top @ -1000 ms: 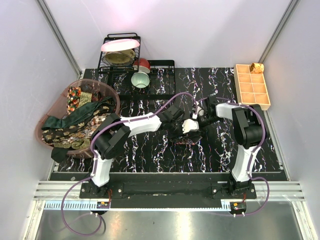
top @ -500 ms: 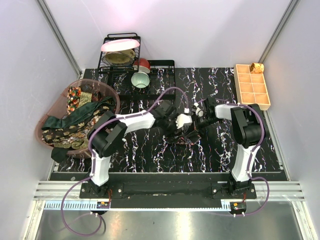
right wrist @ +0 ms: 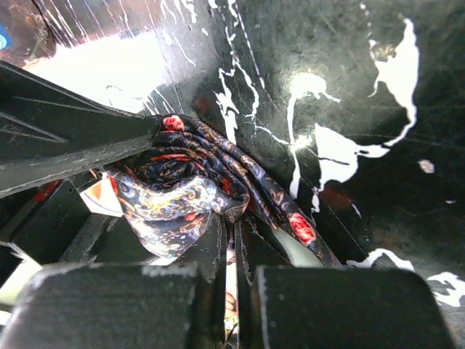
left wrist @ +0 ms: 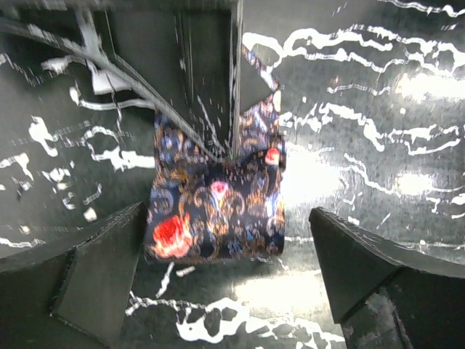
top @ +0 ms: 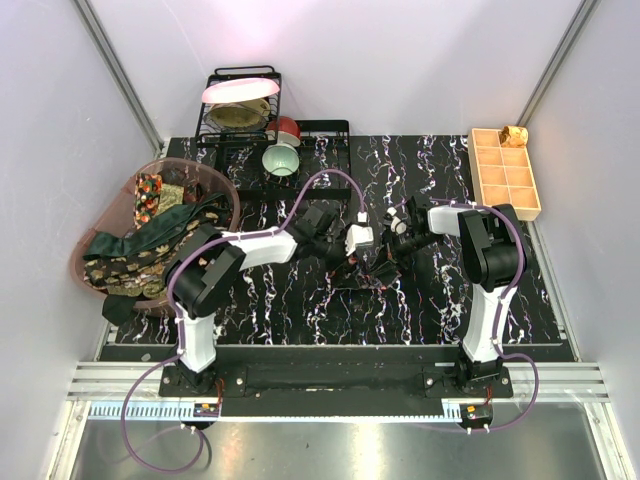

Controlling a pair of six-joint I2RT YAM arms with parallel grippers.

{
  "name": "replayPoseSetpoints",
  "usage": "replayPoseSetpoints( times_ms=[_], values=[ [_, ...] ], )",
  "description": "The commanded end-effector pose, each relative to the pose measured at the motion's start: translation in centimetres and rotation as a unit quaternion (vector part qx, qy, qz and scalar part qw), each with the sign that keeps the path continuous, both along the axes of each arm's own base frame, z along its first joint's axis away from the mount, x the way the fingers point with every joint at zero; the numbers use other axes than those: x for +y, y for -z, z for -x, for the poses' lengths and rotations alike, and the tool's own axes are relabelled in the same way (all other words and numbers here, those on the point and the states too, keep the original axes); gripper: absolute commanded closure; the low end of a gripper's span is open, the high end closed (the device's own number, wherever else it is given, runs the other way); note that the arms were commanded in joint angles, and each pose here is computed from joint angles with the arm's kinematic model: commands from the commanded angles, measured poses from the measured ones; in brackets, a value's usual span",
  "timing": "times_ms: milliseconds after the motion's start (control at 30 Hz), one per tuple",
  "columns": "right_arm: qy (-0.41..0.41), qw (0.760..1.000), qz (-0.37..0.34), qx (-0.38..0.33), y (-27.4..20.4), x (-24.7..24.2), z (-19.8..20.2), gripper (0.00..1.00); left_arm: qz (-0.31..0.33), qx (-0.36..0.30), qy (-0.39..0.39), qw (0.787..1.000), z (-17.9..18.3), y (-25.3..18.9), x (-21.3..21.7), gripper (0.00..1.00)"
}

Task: Roll the ties
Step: Roll the tie at the center of the board.

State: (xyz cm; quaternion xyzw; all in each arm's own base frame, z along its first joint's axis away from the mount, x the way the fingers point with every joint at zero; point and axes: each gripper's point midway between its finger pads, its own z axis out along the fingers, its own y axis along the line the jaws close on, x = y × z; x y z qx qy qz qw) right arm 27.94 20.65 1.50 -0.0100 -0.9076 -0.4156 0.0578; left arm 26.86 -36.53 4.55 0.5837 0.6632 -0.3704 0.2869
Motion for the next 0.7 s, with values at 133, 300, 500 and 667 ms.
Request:
replayPoseSetpoints(
  times_ms=[133, 300, 500, 667],
  values=[
    [-0.011, 0.994, 0.112, -0.014, 4.6, -2.7, 0.2, 1.0, 0.025, 0.016, 0.002, 1.0, -0.6, 1.4, -1.6, 0.16],
    [-0.013, 0.996, 0.087, -0.016, 3.9, -1.9, -0.1, 1.0, 0.005, 0.008, -0.003, 1.0, -0.7, 2.0, -1.0, 0.4],
    [0.002, 0.999, 0.038, -0.021, 0.0, -1.9, -1.4, 0.68, -0.094, -0.054, -0.014, 0.994, -0.7, 4.3, 0.6, 0.6],
    [-0.003, 0.999, 0.019, -0.041, -3.3, -2.7, -0.7, 0.56, -0.152, -0.08, -0.011, 0.985, 0.3, 5.4, 1.2, 0.58]
  ],
)
